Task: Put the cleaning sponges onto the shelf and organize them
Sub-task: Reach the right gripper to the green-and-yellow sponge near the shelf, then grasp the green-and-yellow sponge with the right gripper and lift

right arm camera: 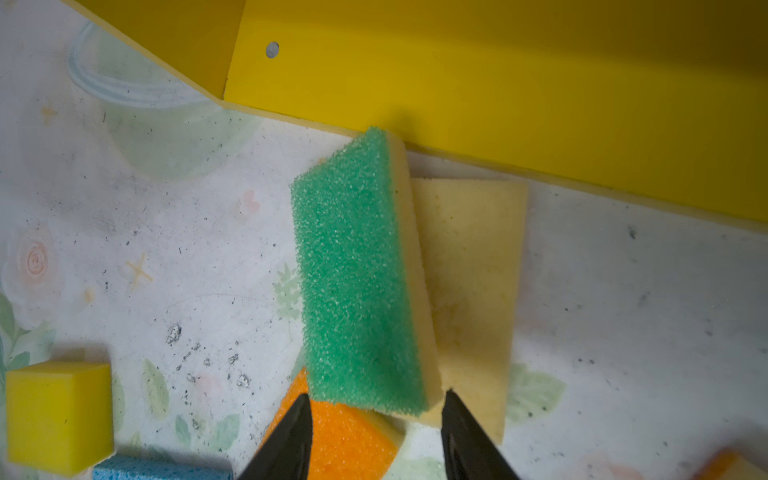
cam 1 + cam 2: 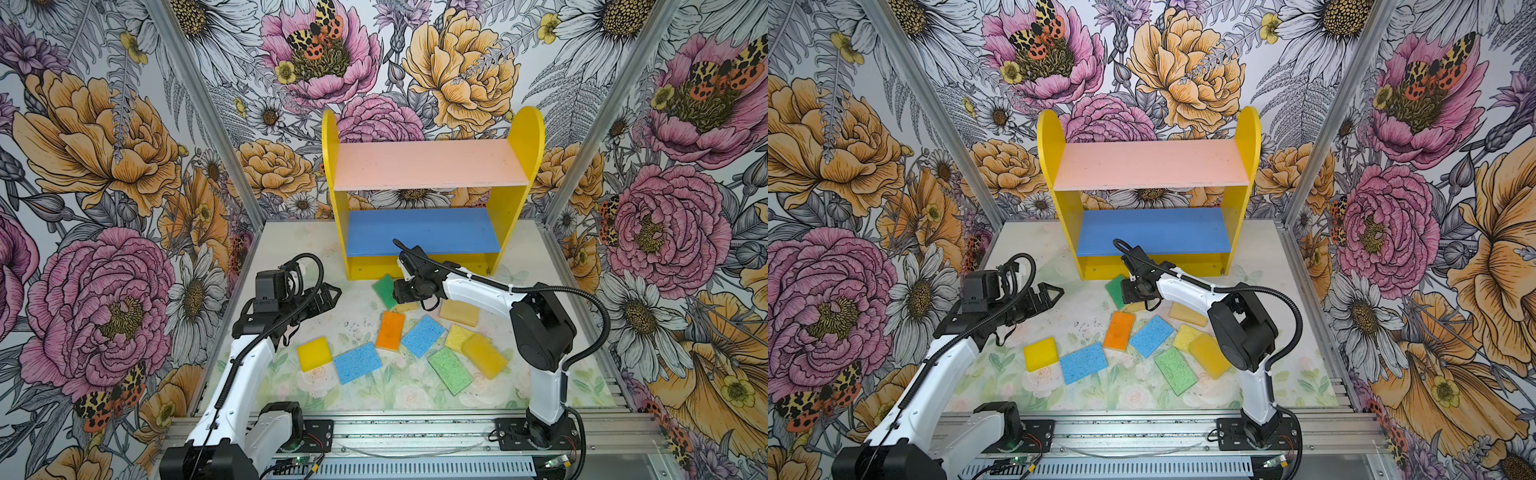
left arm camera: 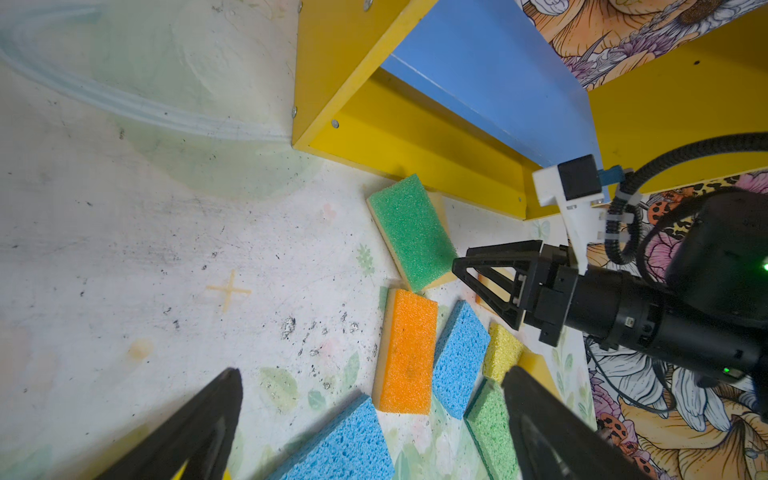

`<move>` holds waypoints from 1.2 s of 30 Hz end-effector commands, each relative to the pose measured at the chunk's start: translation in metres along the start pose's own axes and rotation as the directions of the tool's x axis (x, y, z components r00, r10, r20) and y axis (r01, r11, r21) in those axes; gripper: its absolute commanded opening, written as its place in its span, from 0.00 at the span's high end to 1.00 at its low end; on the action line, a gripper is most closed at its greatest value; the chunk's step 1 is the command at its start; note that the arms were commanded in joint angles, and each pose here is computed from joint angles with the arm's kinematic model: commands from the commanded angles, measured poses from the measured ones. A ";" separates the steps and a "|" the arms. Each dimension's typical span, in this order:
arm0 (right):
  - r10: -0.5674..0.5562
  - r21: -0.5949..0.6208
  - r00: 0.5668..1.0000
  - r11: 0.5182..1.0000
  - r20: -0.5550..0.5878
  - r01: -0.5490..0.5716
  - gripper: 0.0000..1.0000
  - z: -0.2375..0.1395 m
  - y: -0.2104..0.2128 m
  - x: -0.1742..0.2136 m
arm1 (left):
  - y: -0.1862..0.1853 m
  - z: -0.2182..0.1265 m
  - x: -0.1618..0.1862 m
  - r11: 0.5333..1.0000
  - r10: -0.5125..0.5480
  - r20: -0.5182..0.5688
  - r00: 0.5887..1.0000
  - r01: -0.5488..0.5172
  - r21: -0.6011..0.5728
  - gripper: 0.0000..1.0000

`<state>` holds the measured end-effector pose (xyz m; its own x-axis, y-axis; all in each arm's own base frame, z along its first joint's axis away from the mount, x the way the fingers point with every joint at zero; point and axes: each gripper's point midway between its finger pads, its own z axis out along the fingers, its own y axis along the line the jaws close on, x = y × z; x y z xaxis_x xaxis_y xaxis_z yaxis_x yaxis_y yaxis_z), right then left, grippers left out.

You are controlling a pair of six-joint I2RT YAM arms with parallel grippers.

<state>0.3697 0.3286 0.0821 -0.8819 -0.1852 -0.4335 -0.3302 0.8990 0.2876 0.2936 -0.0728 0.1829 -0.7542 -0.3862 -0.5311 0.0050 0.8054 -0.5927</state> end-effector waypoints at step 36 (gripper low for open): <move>0.000 0.050 1.000 0.999 0.031 -0.001 0.96 -0.013 0.013 0.017 | 0.003 0.002 0.008 1.000 -0.019 -0.017 1.000 0.019 0.002 0.01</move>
<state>0.3495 0.3339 0.0664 -0.8824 -0.2081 -0.4220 -0.3273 0.9159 0.2326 0.2925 -0.0729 0.1804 -0.7580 -0.3863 -0.5256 0.0009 0.8052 -0.5930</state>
